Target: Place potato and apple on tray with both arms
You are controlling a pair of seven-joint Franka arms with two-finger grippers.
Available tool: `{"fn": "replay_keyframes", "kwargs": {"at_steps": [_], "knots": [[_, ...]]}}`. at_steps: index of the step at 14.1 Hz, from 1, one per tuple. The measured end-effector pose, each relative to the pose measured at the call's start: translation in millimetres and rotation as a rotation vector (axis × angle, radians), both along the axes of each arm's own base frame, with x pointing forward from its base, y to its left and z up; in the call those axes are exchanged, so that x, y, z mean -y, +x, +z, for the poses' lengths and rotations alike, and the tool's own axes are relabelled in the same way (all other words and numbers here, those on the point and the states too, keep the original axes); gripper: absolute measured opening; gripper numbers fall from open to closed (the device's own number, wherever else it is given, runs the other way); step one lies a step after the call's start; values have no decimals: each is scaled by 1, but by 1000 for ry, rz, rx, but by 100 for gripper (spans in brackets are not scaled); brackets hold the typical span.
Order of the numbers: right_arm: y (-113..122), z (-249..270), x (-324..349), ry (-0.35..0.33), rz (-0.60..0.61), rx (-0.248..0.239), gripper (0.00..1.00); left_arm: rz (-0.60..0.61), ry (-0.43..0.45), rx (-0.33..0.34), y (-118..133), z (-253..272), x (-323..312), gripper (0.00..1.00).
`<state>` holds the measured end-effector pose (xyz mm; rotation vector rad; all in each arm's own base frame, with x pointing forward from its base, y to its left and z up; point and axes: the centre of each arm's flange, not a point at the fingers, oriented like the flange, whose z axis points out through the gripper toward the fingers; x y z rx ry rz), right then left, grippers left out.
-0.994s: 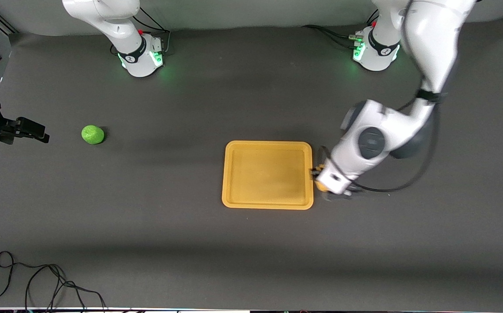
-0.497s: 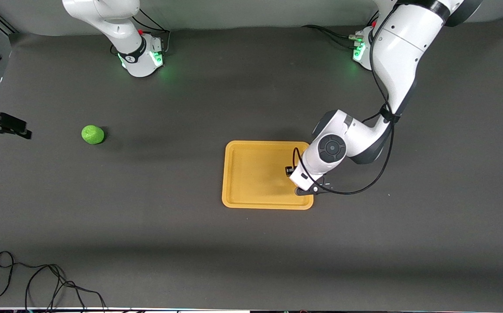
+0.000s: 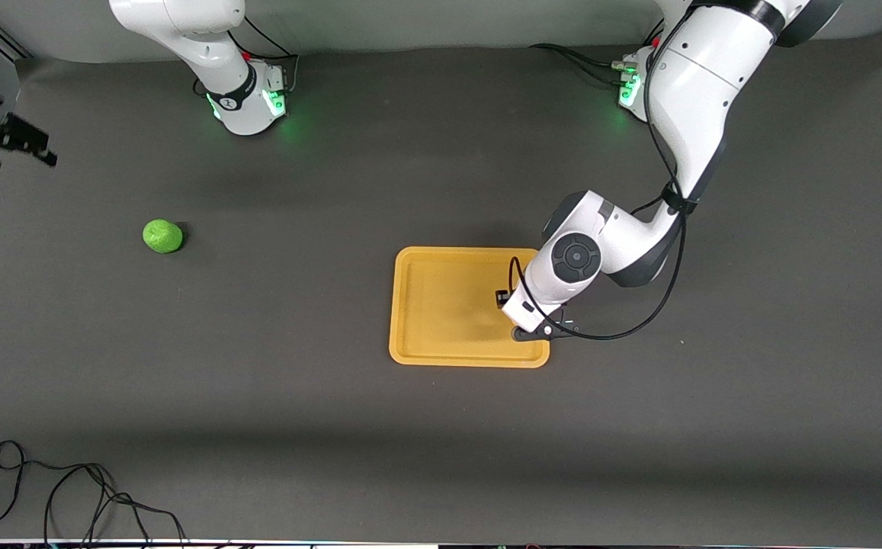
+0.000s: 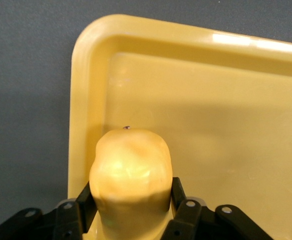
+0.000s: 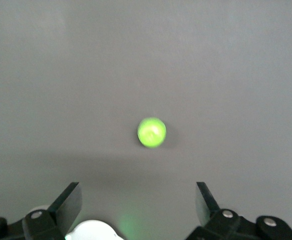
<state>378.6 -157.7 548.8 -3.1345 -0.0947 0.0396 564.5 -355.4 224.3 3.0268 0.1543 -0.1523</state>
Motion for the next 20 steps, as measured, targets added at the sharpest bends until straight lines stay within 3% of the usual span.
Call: {"fn": "replay_keyframes", "kwargs": {"at_steps": [3,6,9,12,16,20], "knots": [[-32,-27,24,21,-11,-16,100,-2,6,4,1,0,-2,91],[-36,-66,27,30,-9,-16,100,4,5,12,6,4,-4,96],[-37,-121,27,28,-11,10,100,29,3,60,26,50,-19,99],[-36,-182,34,19,-34,24,100,30,35,133,53,165,-90,100],[-23,-252,33,-40,-28,39,100,-65,146,154,33,282,-188,100],[-10,-293,18,-57,-2,3,100,-140,191,151,21,294,-261,100]]}}
